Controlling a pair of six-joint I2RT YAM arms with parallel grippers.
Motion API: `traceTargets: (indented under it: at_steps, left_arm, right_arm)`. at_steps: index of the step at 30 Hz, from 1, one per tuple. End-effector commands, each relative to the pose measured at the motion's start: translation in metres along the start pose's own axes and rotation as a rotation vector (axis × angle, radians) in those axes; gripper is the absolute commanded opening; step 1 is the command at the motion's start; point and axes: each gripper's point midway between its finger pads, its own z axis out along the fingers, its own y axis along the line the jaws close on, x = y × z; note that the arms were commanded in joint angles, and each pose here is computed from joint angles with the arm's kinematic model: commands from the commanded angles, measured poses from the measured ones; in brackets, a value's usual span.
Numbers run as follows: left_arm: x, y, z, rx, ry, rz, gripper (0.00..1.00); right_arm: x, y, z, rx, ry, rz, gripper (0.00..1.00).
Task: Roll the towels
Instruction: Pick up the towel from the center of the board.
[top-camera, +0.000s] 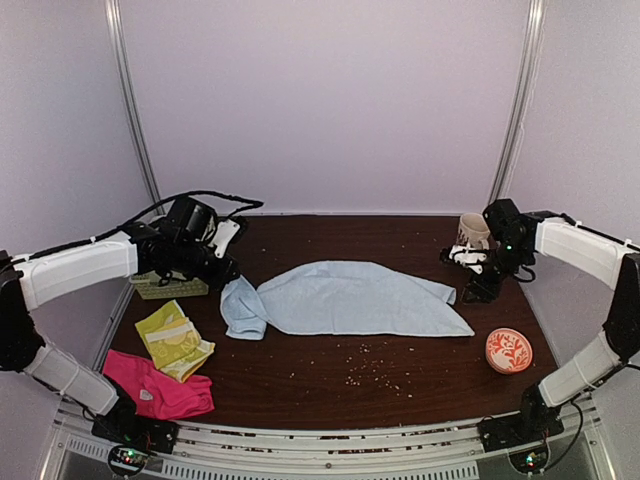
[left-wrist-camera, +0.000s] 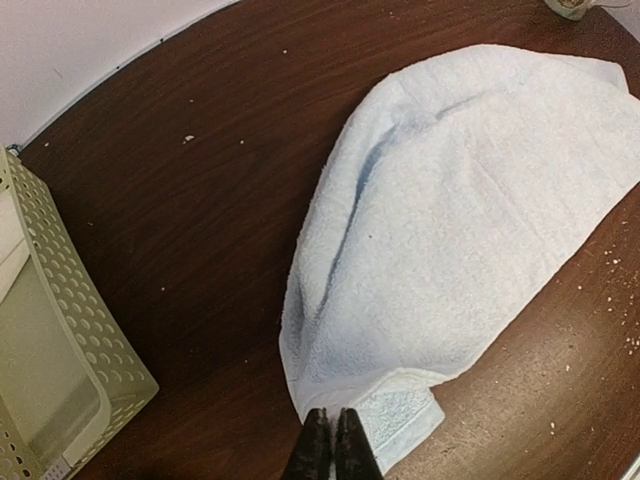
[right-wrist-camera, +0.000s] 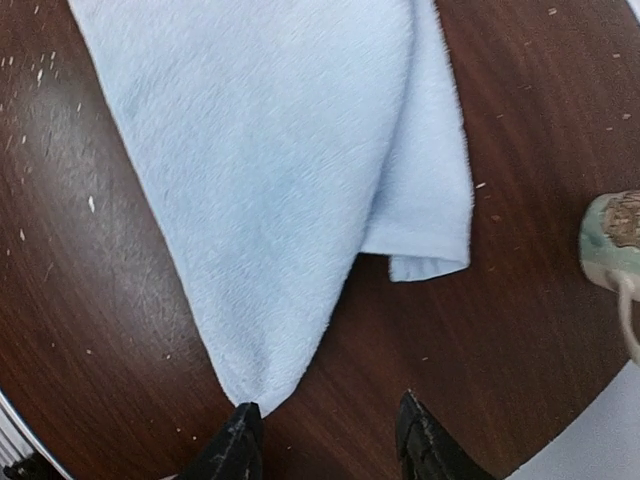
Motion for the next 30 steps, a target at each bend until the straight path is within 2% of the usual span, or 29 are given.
traceTargets:
  at_steps: [1,7,18,23,27,30]
  left_arm:
    - [-0.022,0.013,-0.001,-0.070,-0.038,0.015,0.00]
    - [-0.023,0.015,0.008,-0.077,-0.017,0.015,0.00]
    - [-0.027,0.015,0.016,-0.076,-0.010,0.023,0.00]
    - [-0.028,0.017,0.013,-0.086,-0.016,0.024,0.00]
    - [-0.028,0.018,0.011,-0.092,-0.021,0.023,0.00]
    - [-0.026,0.019,0.010,-0.097,-0.018,0.024,0.00]
  right_arm:
    - [0.041,0.030,0.018,-0.096,0.131,-0.073,0.46]
    - [0.056,0.029,0.029,-0.045,0.200,-0.071,0.58]
    - [0.071,0.038,0.048,-0.012,0.294,-0.096,0.60]
    - [0.071,0.035,0.056,0.028,0.309,-0.097,0.58]
    - [0.065,0.031,0.061,0.045,0.299,-0.095,0.53]
    - [0.065,0.030,0.066,0.039,0.305,-0.083,0.42]
